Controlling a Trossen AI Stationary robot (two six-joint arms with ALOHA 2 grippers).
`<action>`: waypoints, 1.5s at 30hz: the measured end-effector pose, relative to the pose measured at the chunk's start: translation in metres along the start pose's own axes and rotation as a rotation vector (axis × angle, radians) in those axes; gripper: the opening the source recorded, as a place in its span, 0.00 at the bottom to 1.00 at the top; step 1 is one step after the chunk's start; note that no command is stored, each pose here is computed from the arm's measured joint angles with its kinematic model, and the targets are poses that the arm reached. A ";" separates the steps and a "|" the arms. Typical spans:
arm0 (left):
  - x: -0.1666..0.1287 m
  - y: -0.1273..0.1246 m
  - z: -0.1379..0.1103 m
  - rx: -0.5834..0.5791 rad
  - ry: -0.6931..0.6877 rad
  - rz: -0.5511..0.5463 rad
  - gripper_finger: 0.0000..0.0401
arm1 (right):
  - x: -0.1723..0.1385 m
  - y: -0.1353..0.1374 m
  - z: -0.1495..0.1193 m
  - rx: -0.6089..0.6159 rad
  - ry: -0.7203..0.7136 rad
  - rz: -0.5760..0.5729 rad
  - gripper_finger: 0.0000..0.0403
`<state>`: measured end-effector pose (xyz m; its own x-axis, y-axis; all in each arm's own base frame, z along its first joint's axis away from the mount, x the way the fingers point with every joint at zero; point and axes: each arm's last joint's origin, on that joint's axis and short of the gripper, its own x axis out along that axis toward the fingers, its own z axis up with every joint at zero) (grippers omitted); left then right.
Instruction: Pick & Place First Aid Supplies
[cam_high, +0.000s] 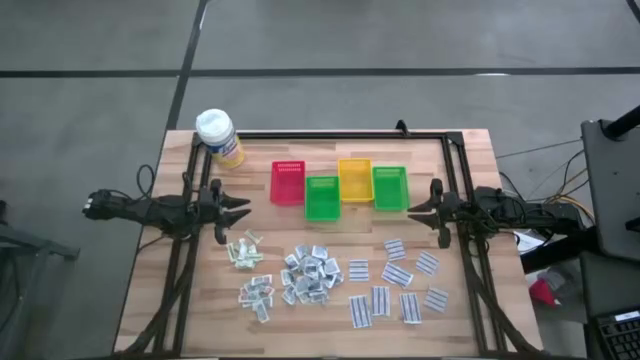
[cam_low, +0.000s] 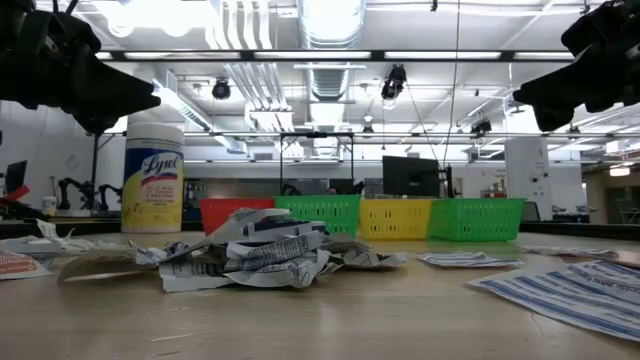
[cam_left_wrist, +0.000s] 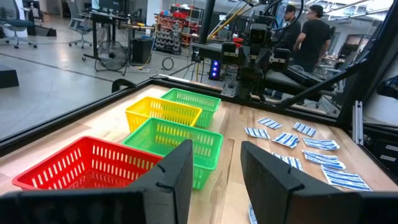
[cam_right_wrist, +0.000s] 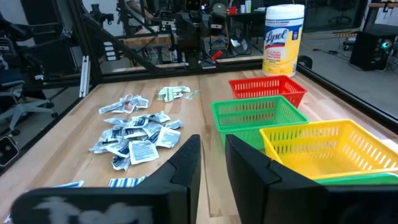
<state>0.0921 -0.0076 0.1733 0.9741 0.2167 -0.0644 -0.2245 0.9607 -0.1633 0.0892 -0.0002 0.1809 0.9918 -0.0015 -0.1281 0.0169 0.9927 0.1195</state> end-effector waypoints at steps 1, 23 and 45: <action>0.000 0.000 0.000 0.000 0.000 0.000 0.33 | 0.000 0.000 0.000 -0.001 0.000 0.000 0.19; 0.000 0.000 0.000 0.000 0.000 0.000 0.33 | 0.000 0.000 0.000 0.000 0.001 0.000 0.17; 0.000 0.000 0.000 0.000 0.000 0.000 0.33 | 0.000 0.000 0.000 0.108 -0.001 0.000 0.18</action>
<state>0.0921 -0.0076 0.1733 0.9741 0.2166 -0.0646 -0.2244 0.9607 -0.1632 0.0892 -0.0002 0.1808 0.9918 -0.0015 -0.1276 0.0304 0.9739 0.2250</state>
